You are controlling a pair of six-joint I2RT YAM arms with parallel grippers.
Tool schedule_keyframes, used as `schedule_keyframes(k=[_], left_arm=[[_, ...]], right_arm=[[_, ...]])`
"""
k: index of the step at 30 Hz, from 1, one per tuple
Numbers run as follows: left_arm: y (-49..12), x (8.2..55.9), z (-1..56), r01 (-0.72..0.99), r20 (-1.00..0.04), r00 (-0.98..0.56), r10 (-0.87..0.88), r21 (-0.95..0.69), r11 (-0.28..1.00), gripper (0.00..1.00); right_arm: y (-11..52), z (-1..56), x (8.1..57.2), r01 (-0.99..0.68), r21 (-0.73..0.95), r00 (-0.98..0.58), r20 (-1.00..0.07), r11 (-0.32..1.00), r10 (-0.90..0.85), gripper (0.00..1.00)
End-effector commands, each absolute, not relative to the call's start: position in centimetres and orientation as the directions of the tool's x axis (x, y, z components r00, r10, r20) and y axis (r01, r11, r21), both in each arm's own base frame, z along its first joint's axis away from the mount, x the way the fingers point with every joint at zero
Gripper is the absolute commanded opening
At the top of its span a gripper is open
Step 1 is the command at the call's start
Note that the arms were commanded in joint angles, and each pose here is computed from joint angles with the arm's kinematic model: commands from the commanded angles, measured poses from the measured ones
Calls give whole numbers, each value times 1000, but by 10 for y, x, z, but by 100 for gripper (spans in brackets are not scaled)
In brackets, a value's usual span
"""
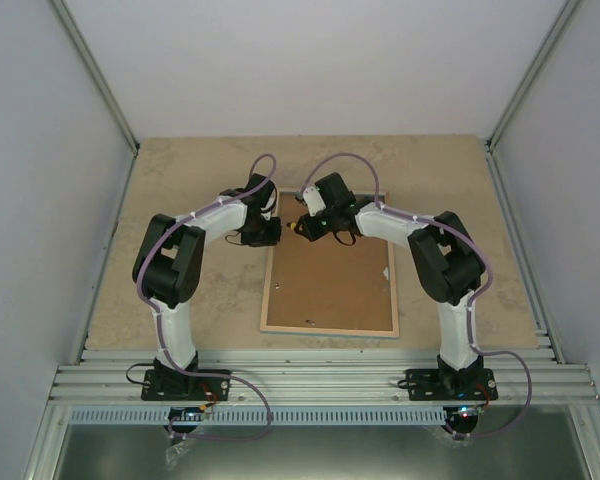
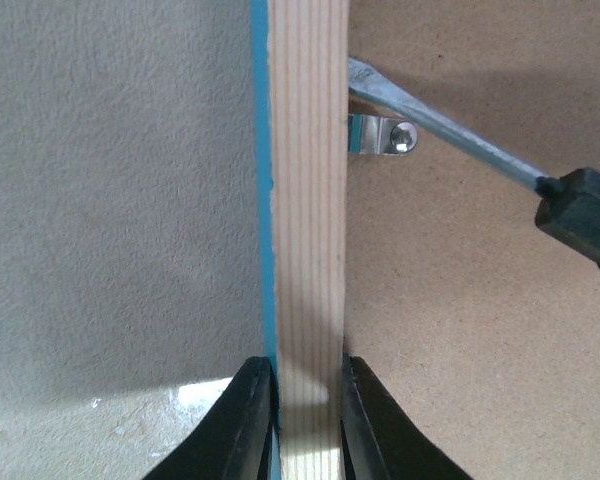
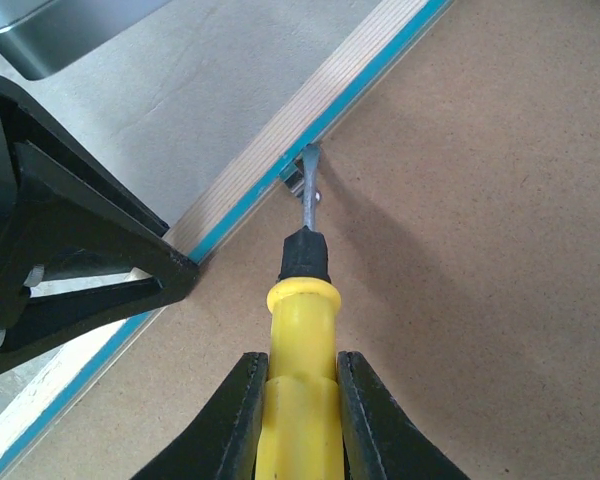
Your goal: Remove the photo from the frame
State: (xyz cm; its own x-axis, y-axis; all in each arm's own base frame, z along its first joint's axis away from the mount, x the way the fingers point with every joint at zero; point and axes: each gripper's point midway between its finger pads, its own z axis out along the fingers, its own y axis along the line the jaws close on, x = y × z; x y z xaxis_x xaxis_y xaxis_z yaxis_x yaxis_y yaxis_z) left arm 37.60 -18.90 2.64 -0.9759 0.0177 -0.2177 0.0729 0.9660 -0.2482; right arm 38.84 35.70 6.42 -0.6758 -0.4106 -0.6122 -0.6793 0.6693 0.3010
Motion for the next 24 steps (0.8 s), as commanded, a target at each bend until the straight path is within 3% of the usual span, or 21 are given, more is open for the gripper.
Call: schedule_keyframes(k=[1, 24], left_arm=[[-198, 373, 37, 95, -234, -972, 27, -283, 955, 14], [-191, 375, 37, 64, -249, -969, -7, -276, 959, 12]], right_arm=[[356, 43, 366, -690, 344, -704, -523, 637, -481, 1], [349, 35, 319, -736, 379, -677, -420, 560, -605, 0]])
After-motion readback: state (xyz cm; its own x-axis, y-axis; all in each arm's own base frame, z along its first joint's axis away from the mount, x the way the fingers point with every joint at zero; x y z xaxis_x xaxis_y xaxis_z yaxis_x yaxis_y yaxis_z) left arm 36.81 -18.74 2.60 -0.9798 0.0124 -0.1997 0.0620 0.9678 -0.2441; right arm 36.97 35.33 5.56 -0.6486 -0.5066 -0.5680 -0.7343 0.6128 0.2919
